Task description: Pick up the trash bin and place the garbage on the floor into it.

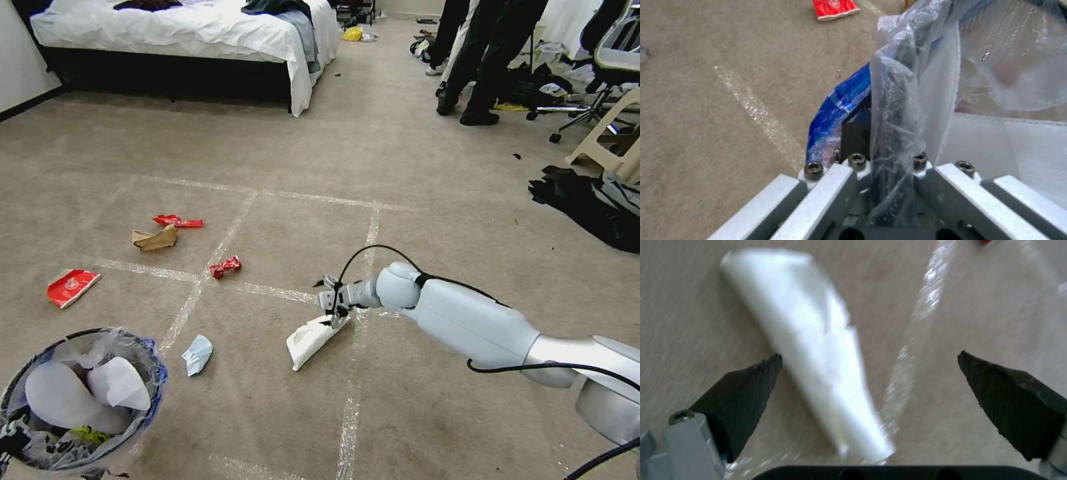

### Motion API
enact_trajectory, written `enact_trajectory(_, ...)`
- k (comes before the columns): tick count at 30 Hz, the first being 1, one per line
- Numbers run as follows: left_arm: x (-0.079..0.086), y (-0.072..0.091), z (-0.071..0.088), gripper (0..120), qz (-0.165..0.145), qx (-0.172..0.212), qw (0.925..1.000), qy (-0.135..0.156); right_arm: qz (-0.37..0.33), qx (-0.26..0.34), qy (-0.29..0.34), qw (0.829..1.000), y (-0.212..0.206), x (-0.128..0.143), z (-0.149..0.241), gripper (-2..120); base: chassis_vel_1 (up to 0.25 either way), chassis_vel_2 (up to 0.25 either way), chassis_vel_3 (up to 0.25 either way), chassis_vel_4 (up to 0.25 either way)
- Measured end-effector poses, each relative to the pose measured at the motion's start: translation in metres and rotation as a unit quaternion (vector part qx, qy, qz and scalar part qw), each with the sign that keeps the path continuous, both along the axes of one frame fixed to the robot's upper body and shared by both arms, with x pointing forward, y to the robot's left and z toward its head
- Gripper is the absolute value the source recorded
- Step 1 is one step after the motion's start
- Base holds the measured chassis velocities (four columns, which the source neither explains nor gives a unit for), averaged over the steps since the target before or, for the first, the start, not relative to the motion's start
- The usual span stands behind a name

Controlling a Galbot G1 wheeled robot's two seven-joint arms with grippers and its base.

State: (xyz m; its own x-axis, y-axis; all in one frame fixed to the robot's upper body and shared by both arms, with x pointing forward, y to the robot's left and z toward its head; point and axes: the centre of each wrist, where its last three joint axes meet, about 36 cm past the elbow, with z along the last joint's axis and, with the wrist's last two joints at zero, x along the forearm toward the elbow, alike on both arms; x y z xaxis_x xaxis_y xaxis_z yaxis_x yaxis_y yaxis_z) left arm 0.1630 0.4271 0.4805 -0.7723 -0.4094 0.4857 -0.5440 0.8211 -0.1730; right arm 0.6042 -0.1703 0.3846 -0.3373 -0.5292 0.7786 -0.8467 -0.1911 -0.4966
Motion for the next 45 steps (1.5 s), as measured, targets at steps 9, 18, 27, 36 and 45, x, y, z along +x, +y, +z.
enact_trajectory(9,-0.001,-0.004,-0.003,1,0.0,0.002,1.0,0.006,-0.002,-0.024,0.003,1.0,-0.008,0.007,-0.036,100,0.0,0.0,0.0,0.0)
enact_trajectory(18,-0.002,-0.004,-0.003,1,0.0,0.004,0.9999,0.01,0.007,-0.013,0.003,1.0,0.021,0.017,-0.058,100,0.0,0.0,0.0,0.0)
enact_trajectory(27,-0.002,-0.001,-0.004,1,0.001,0.005,0.9999,0.013,0.001,-0.024,0.013,1.0,0.028,0.018,-0.078,100,0.0,0.0,0.0,0.0)
enact_trajectory(36,-0.001,-0.001,-0.005,1,0.001,0.005,0.9999,0.013,-0.004,-0.018,0.023,1.0,0.031,0.019,-0.098,99,0.0,0.0,0.0,0.0)
enact_trajectory(45,-0.003,0.0,-0.005,1,0.002,0.007,0.9999,0.016,-0.012,-0.016,0.029,0.999,0.031,0.018,-0.113,76,0.0,0.0,0.0,0.0)
